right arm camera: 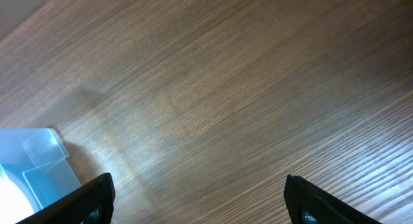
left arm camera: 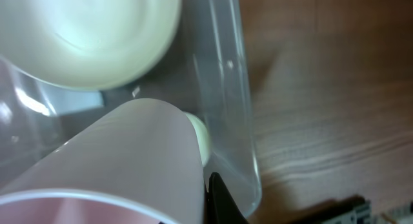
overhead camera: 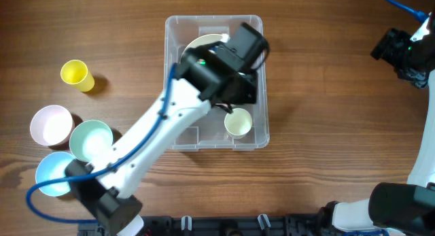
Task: Pack container
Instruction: 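Place the pink cup into the cream cup in the bin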
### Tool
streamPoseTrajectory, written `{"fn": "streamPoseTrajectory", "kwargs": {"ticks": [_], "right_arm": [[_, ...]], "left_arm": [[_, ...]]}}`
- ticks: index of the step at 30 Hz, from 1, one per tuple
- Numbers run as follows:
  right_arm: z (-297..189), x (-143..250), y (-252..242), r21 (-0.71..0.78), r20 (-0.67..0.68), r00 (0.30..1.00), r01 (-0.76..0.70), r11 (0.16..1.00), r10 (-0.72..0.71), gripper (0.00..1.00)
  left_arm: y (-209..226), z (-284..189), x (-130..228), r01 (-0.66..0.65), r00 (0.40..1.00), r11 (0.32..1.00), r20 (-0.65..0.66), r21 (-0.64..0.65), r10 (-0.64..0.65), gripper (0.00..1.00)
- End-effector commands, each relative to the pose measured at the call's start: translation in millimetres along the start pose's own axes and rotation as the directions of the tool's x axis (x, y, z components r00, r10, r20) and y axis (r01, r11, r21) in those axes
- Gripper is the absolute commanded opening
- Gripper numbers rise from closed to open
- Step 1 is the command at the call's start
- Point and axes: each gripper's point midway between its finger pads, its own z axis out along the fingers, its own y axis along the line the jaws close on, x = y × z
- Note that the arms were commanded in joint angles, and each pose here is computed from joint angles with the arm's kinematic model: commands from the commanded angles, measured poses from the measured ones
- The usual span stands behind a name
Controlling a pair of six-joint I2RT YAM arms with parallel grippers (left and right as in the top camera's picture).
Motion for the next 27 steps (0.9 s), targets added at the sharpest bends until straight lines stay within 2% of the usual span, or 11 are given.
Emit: {"fn": "streamPoseTrajectory", "kwargs": {"ticks": [1,6,10,12,13,14,16,20,23,25,27], "right_arm": [[6.4,3.3,1.2,-0.001,-0.021,1.0,0.017,1.0,-0.017,0.85],[6.4,3.4,1.2,-0.001,-0.022,1.0,0.017,1.0,-0.017,0.85],[6.4,3.4,1.2,-0.001,-0.022,1.0,0.017,1.0,-0.017,0.85],[6.4,3.4,1.2,-0.001,-0.022,1.0,0.017,1.0,-0.017,0.85],[6.4,3.5,1.2,-0.001,-0.022,1.0,0.017,1.0,-0.017,0.85],[6.4,3.4,1.2,-0.001,-0.022,1.0,0.017,1.0,-0.017,0.86],[6.4,3.4,1.2,-0.001,-0.022,1.0,0.017,1.0,-0.017,0.85],[6.4,3.6,1.1,0.0,-0.022,1.0,0.018,1.0,-0.018,0.85],[6.4,3.4,1.2,-0.001,-0.022,1.0,0.02,1.0,-0.02,0.86],[6.4,3.4,1.2,-0.001,-0.022,1.0,0.019,1.0,-0.019,0.86],[6.4,3.4,1.2,-0.001,-0.022,1.0,0.02,1.0,-0.02,0.85]], "left_arm": [[-24.9,29.4,26.8,-0.006,0.991,0.999,-0.135,0.045,0.012,0.04],[-20.3,51.9,43.9,-0.021,0.975,1.0,-0.219,-0.014,0.017,0.04],[-17.5,51.6,47.3,-0.021,0.972,0.999,-0.234,-0.026,0.015,0.05],[-17.4,51.6,47.4,-0.022,0.972,0.999,-0.235,-0.026,0.015,0.19],[-17.3,51.6,47.4,-0.022,0.972,0.999,-0.235,-0.027,0.015,0.33],[-17.3,51.6,47.5,-0.025,0.972,0.999,-0.235,-0.026,0.019,0.4],[-16.8,51.5,47.8,-0.03,0.971,0.999,-0.237,-0.026,0.023,0.44],[-1.3,48.5,35.0,-0.022,0.982,0.997,-0.189,-0.079,0.006,0.4],[40.1,20.1,1.9,0.063,0.995,0.988,-0.069,-0.143,-0.074,0.41],[93.9,-12.7,-30.0,0.163,0.986,0.963,0.068,-0.216,-0.152,0.46],[172.6,-50.2,-58.7,0.347,0.931,0.894,0.219,-0.283,-0.292,0.56]]}}
